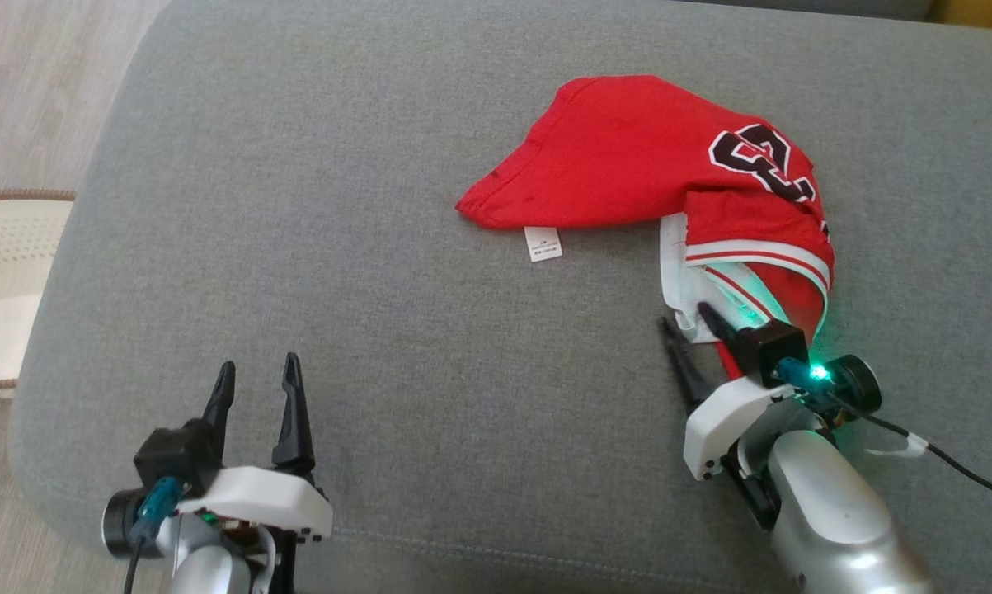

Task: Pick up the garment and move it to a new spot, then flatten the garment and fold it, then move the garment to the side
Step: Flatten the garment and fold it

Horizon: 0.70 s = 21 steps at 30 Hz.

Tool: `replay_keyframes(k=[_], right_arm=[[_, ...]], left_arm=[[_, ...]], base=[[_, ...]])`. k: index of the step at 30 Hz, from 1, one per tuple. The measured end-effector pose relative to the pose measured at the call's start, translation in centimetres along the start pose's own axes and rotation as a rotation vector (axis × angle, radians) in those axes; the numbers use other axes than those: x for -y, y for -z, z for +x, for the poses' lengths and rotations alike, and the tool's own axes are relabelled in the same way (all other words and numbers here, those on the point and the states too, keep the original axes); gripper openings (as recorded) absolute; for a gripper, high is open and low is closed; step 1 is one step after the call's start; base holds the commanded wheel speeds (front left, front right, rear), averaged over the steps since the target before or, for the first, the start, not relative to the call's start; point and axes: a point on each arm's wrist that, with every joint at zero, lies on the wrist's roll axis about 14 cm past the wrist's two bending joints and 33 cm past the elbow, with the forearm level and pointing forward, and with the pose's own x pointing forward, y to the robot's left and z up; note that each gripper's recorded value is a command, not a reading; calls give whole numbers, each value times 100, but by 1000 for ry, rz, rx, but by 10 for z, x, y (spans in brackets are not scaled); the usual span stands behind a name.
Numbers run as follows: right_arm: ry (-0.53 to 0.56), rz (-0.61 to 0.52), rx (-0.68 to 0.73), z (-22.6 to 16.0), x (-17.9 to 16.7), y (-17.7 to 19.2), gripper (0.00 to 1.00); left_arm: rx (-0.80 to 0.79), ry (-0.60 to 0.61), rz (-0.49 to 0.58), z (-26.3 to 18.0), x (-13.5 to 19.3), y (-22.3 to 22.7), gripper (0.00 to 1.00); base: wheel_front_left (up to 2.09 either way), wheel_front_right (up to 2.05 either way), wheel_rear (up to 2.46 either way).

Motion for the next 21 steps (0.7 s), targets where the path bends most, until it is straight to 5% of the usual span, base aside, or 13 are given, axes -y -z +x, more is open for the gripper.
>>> replay_keyframes(k=[1,10,21], right_arm=[[1,-1,-1,0,0,0,0],[12,-32,109,0,4,-35,0],[53,-449,636,-3,32,-305,0]], left_arm=[[0,0,0,0,0,0,100],[20,-11,-6,-5,-4,-6,100],[50,-42,-48,-23,-13,-14,100]], base=[[0,0,0],[0,0,0],[0,0,0]])
